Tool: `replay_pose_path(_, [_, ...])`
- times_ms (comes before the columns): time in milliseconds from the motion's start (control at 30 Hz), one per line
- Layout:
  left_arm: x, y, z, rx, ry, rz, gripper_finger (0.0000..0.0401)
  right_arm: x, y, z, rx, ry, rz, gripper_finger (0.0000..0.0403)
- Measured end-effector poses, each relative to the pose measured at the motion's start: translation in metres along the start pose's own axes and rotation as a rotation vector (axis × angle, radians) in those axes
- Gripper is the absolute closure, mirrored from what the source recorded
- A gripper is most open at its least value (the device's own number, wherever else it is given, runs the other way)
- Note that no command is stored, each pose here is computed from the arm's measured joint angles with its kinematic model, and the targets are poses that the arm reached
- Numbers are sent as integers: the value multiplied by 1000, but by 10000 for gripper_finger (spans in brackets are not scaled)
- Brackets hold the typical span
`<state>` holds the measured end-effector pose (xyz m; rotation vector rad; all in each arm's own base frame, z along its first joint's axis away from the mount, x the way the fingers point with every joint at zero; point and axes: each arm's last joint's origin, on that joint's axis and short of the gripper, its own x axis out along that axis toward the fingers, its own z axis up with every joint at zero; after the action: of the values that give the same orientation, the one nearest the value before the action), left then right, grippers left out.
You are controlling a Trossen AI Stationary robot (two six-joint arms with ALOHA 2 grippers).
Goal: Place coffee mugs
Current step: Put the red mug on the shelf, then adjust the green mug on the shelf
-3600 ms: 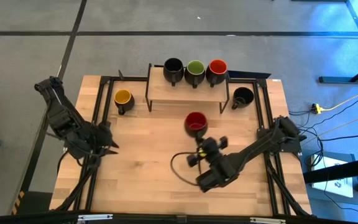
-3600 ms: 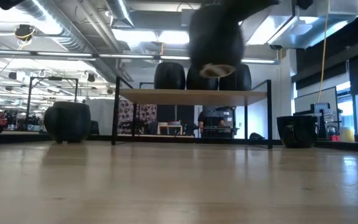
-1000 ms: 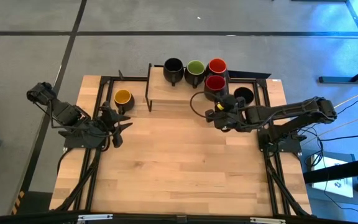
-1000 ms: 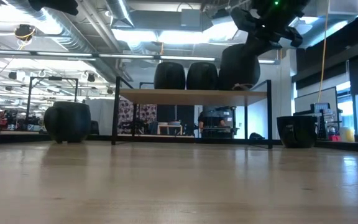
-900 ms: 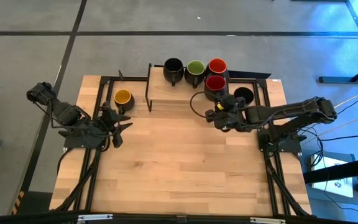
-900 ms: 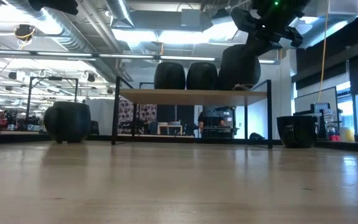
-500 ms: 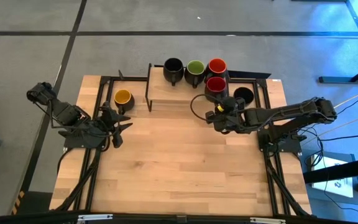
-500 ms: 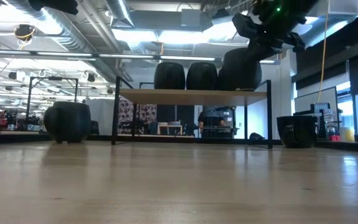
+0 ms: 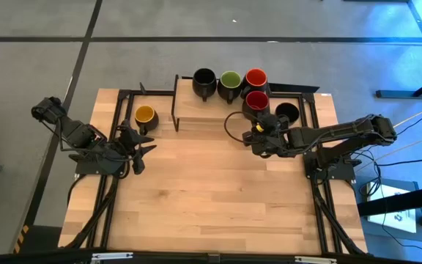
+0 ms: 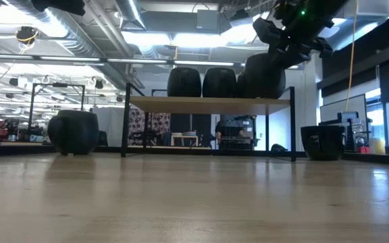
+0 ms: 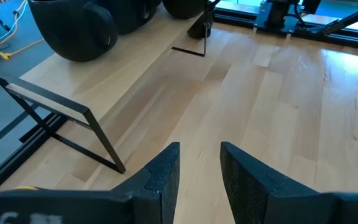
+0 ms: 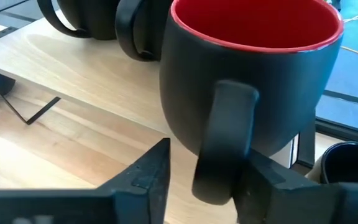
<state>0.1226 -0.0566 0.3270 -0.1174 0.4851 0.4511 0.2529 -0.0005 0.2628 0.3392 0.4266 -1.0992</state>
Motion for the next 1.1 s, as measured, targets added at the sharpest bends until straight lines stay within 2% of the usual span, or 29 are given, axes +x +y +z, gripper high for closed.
replay_pose_path(167, [0,0,0,0,0,0,291,-3,-5,3,-5,3,0,231])
replay_pose_path(267, [0,0,0,0,0,0,291,-9,-9,7,16,31,39,219])
replay_pose_path(600, [0,0,0,0,2,-2,291,-24,-20,18,-25,101,170,215])
replay_pose_path(900, [0,0,0,7,2,-2,291,-38,-32,31,-7,124,301,215])
replay_pose_path(1100, [0,0,0,29,2,-2,291,-44,-18,49,5,-24,458,215])
